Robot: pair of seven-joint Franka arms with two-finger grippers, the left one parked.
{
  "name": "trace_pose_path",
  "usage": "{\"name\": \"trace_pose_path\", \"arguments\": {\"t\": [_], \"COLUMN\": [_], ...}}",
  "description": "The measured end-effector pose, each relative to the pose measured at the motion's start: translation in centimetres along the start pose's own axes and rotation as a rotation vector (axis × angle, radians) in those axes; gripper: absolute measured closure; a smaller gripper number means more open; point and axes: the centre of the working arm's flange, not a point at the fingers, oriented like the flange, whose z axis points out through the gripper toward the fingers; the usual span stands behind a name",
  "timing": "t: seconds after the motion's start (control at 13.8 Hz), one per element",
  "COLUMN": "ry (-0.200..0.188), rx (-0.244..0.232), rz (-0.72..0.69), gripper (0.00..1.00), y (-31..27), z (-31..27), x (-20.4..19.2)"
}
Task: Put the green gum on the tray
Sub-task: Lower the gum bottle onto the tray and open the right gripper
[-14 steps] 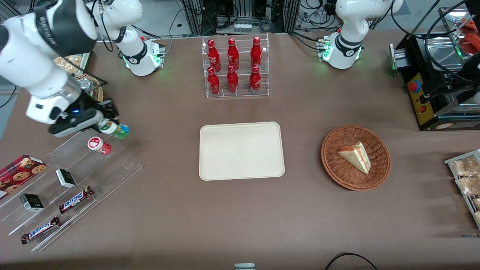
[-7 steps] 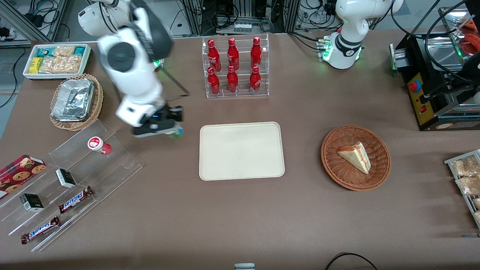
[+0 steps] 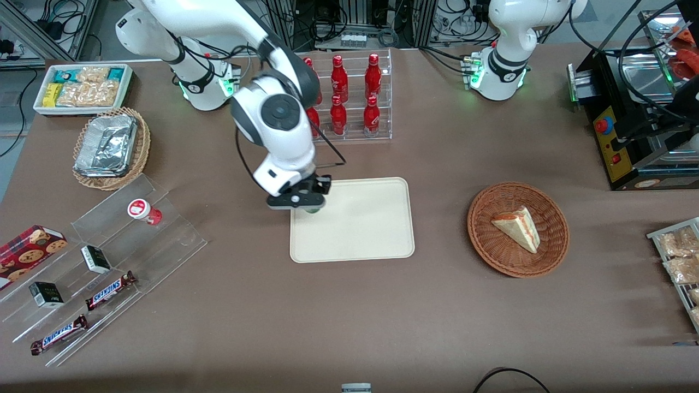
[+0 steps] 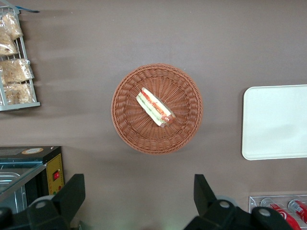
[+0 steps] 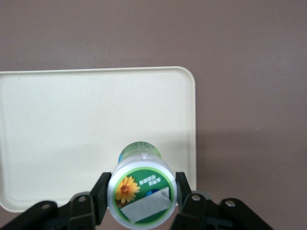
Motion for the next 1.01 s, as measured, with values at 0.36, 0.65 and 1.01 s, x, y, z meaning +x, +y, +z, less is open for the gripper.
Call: {"name": "trace_pose_path", "arguments": {"t": [0.36, 0.65, 1.01], "ry": [0.009, 0.027, 0.023], "rx": [0.003, 0.013, 0.006], "rz": [0.009, 0.02, 0.004], "gripper": [0.41, 0.41, 0.41], "y": [-4.1, -6.9, -8.0], "z": [5.1, 8.4, 11.3], "x": [0.0, -0.7, -1.5]}}
